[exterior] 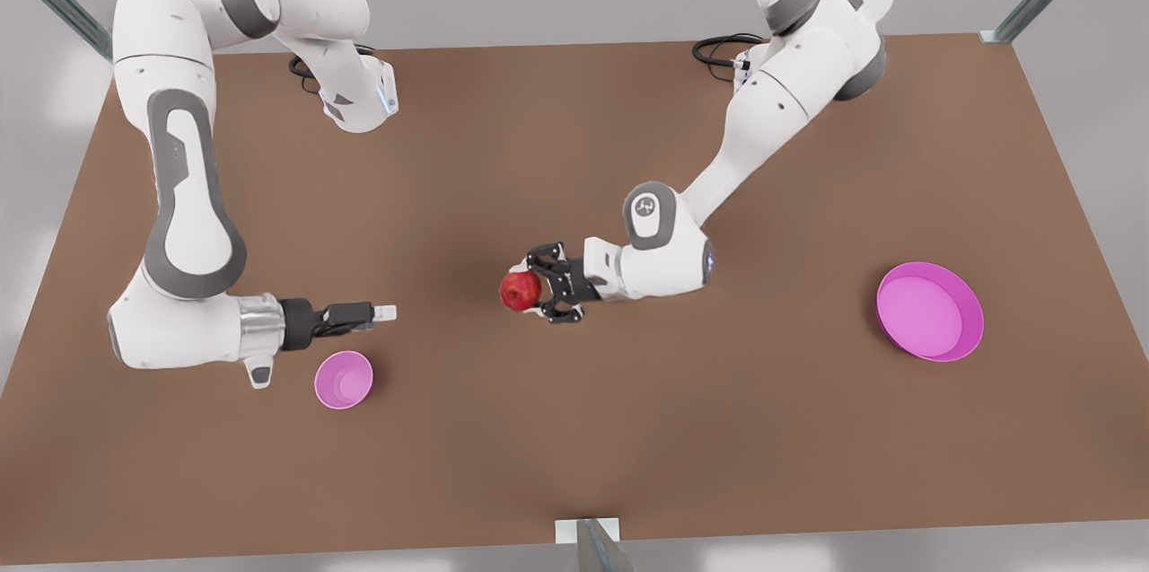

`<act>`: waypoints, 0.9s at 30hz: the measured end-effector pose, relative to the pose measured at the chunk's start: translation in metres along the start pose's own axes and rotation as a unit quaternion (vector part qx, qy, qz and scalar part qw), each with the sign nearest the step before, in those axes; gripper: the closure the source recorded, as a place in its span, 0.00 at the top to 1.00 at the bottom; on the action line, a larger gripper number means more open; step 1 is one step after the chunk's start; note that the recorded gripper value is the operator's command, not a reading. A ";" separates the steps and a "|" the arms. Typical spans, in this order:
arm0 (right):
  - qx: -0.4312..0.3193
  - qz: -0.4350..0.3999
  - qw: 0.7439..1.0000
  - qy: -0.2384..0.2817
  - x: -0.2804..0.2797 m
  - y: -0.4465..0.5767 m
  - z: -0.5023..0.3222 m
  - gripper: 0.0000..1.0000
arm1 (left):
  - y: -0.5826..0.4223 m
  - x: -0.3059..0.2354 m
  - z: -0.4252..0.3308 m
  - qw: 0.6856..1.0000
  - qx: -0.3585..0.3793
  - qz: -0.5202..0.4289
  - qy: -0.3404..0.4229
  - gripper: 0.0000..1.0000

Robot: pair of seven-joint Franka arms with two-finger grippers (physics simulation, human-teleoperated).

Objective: Use the left arm to pick up the apple from the plate, transfer it to the gripper of the right arm, and then use the right arm to place it into the bowl

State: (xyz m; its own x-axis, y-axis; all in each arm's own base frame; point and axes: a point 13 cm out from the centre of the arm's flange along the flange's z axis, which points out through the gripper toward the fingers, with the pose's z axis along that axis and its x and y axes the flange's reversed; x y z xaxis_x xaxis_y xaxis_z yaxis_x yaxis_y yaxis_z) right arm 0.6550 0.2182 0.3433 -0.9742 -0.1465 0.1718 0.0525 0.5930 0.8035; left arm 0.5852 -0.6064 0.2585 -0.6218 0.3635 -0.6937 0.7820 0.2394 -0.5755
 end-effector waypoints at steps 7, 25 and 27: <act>-0.063 -0.032 0.997 -0.023 -0.004 -0.013 0.041 1.00 | -0.004 -0.022 0.008 0.985 -0.007 0.167 -0.053 0.70; -0.205 -0.113 0.969 -0.080 -0.025 -0.049 0.140 1.00 | 0.038 -0.035 0.037 0.897 -0.069 0.425 -0.097 0.70; -0.246 -0.119 0.958 -0.086 -0.025 -0.053 0.148 1.00 | 0.039 -0.035 0.036 0.888 -0.073 0.443 -0.096 0.70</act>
State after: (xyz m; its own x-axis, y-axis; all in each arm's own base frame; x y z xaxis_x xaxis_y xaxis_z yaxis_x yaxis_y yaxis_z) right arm 0.6445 0.3076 0.2122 -0.9910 -0.0731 -0.1122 -0.1197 0.1078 0.9869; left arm 0.6357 -0.6425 0.2450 0.2557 0.3105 -0.9155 0.9567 0.0550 0.2859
